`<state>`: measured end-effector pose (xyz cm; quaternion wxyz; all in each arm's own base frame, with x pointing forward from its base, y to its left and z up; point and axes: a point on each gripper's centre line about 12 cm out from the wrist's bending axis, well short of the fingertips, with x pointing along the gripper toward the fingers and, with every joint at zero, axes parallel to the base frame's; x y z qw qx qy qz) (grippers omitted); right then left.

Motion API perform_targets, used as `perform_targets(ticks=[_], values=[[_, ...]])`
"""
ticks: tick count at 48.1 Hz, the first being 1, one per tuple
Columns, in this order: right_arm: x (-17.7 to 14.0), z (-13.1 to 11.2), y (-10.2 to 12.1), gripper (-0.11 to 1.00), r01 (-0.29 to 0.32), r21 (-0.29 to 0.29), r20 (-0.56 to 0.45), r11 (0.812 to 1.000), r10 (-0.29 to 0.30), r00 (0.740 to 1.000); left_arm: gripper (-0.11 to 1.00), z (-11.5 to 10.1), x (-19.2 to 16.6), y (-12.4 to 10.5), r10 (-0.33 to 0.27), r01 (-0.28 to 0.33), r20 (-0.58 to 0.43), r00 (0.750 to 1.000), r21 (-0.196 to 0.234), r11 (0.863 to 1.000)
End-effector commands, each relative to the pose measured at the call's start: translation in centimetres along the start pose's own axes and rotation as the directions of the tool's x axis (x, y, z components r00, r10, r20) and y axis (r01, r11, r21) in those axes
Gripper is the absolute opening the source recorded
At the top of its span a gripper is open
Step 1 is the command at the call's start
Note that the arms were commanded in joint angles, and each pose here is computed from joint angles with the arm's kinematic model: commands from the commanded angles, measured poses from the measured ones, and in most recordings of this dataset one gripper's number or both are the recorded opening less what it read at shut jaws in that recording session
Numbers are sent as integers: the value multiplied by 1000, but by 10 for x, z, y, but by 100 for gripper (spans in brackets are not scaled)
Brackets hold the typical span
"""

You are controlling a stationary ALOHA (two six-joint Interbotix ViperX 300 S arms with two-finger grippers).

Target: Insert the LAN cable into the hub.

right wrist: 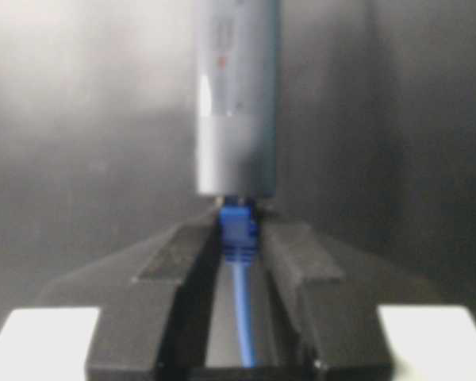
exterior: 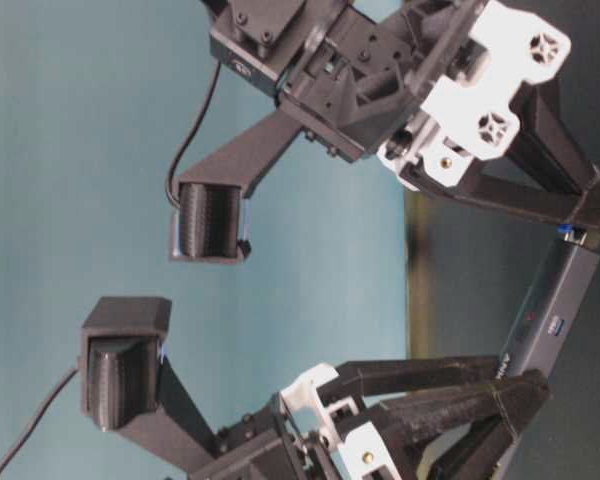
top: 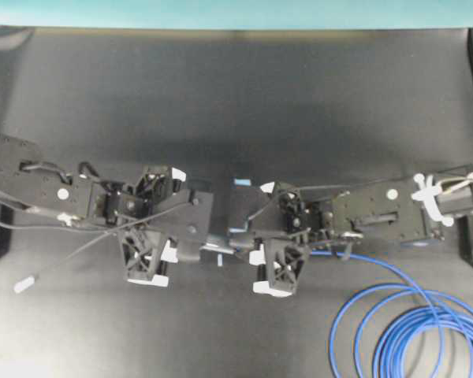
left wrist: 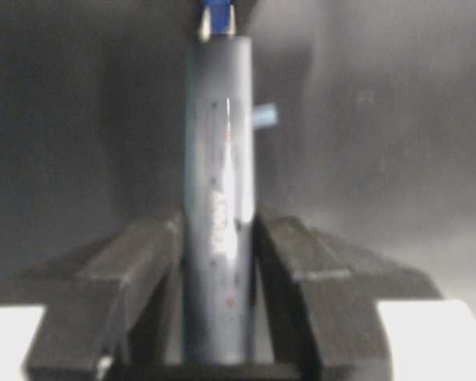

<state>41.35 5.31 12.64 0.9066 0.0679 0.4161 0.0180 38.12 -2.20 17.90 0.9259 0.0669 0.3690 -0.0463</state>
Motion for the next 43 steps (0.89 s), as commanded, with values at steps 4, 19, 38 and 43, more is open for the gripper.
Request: perform_targets(ticks=[4, 19, 38, 43], values=[[-7, 32, -1, 13, -4, 45, 66, 999, 1, 998, 28, 17, -2, 0, 0, -1, 29, 1000, 37, 999], [-9, 31, -2, 13, -6, 37, 85, 999, 3, 996, 28, 11, -2, 0, 2, -4, 37, 999, 46, 999], [-18, 17, 0, 14, -35, 79, 167, 996, 21, 986, 28, -8, -13, -3, -1, -2, 57, 998, 41, 999], [-18, 13, 3, 20, -40, 85, 158, 996, 27, 987, 28, -10, -12, -3, -1, -1, 45, 999, 40, 999]])
